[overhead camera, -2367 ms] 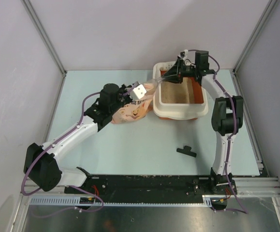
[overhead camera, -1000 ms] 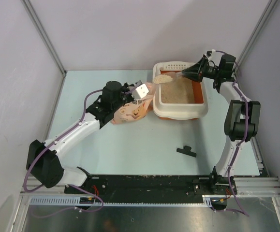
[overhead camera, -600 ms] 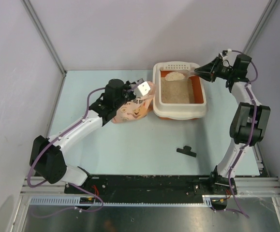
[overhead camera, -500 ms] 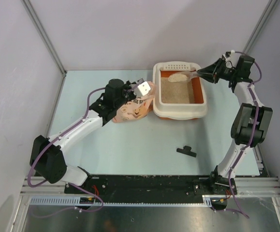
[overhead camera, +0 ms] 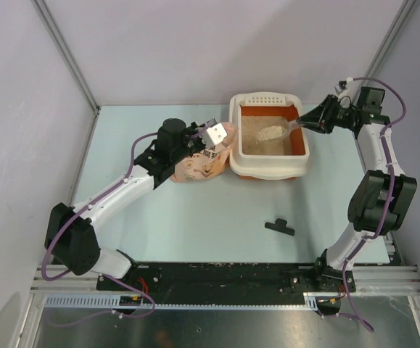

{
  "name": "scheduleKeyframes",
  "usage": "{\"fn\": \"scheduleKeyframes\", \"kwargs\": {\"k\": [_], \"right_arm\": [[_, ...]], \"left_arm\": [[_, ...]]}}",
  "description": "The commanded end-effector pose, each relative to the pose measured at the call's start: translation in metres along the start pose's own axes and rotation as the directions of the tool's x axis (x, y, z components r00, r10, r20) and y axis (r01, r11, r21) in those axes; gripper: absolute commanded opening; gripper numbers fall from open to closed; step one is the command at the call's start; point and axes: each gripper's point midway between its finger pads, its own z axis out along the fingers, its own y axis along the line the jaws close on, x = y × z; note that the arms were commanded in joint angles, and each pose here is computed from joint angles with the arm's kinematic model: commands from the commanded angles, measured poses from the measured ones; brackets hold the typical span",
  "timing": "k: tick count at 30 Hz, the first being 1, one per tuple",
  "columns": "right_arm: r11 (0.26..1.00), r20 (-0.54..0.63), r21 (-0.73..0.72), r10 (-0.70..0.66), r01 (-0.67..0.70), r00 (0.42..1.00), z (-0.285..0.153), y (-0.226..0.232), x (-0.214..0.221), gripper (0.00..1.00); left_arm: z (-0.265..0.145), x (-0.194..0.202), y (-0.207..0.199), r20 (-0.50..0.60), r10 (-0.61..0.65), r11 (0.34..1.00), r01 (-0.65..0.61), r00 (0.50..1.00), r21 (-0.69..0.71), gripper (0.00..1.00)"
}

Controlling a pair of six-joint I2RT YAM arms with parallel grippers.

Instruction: Fill the litter box with clean litter

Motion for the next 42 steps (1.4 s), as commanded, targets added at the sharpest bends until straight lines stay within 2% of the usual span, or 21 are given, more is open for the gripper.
{"fn": "scheduleKeyframes", "kwargs": {"k": [1,5,6,14,18,26,34,42], "right_arm": [[0.997,-0.005,0.006,-0.071,0.071,0.997,-0.006,0.016,0.001,0.0],[0.995,-0.03,-0.004,-0.098,0.098,0.995,0.008,0.02,-0.009,0.0],[0.998,-0.044,-0.004,-0.069,0.069,0.997,0.016,0.011,-0.011,0.0],[0.993,0.005,-0.021,-0.116,0.116,0.993,0.047,-0.002,-0.058,0.0],[0.989,0.047,-0.004,-0.147,0.148,0.988,0.045,-0.014,-0.083,0.0],[0.984,0.102,0.035,-0.179,0.177,0.978,0.022,-0.019,-0.099,0.0],[0.979,0.116,0.09,-0.193,0.183,0.974,-0.011,-0.011,-0.081,0.0],[0.982,0.1,0.112,-0.164,0.153,0.981,-0.035,0.003,-0.038,0.0]], "left_arm": [[-0.012,-0.065,0.036,0.234,0.04,0.994,-0.015,0.971,-0.105,0.0],[-0.015,-0.06,0.041,0.214,0.047,0.991,-0.019,0.976,-0.131,0.0],[-0.017,-0.061,0.041,0.215,0.045,0.991,-0.017,0.976,-0.132,0.0],[-0.03,-0.064,0.046,0.219,0.016,0.99,0.016,0.976,-0.143,0.0],[-0.03,-0.066,0.048,0.213,0.024,0.99,0.007,0.977,-0.141,0.0],[-0.025,-0.069,0.048,0.219,0.029,0.992,-0.001,0.975,-0.128,0.0],[-0.021,-0.066,0.036,0.227,0.003,0.996,0.016,0.974,-0.084,0.0],[-0.017,-0.065,0.028,0.236,-0.025,0.998,0.038,0.971,-0.051,0.0]]}}
